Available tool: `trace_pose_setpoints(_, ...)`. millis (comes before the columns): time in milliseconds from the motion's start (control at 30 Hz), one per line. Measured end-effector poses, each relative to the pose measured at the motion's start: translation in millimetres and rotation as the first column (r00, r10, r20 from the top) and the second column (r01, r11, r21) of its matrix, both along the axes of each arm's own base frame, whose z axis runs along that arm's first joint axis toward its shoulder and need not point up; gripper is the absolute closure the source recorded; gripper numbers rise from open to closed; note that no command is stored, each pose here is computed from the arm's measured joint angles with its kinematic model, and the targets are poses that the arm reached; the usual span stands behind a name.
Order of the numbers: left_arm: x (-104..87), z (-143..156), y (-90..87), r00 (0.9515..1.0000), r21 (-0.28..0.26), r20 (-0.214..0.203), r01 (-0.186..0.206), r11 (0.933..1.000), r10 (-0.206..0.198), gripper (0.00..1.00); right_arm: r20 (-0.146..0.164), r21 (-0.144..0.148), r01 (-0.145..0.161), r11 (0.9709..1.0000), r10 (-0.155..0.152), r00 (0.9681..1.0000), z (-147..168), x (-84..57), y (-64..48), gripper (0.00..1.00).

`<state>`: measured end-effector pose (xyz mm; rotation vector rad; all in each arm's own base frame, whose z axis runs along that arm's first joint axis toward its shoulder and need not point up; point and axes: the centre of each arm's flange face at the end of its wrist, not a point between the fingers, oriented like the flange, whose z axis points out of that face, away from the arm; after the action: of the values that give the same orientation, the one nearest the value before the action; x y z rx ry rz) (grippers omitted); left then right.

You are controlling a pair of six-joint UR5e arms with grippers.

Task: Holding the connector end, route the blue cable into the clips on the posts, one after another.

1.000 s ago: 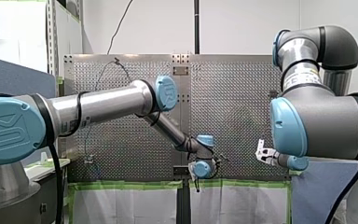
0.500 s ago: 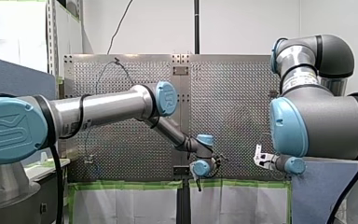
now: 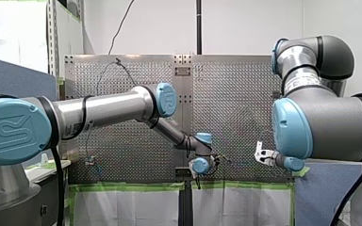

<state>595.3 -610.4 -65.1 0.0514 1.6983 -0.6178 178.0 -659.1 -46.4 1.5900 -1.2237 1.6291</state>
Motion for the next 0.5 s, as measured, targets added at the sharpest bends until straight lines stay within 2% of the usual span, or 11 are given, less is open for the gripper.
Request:
trace_pose_setpoints(267,5.8,5.0,4.4,0.9997,0.015,-0.017,-0.018,0.9997,0.018,1.0,0.013,-0.025,0.023,0.9994,-0.022,0.9997,9.5,5.3,-14.2,1.0)
trace_pose_setpoints(500,4.8,4.8,4.0,0.9996,0.02,-0.02,-0.02,0.9996,0.02,1.0,0.015,-0.028,0.02,0.9994,-0.019,0.9997,10.6,9.7,-15.1,1.0)
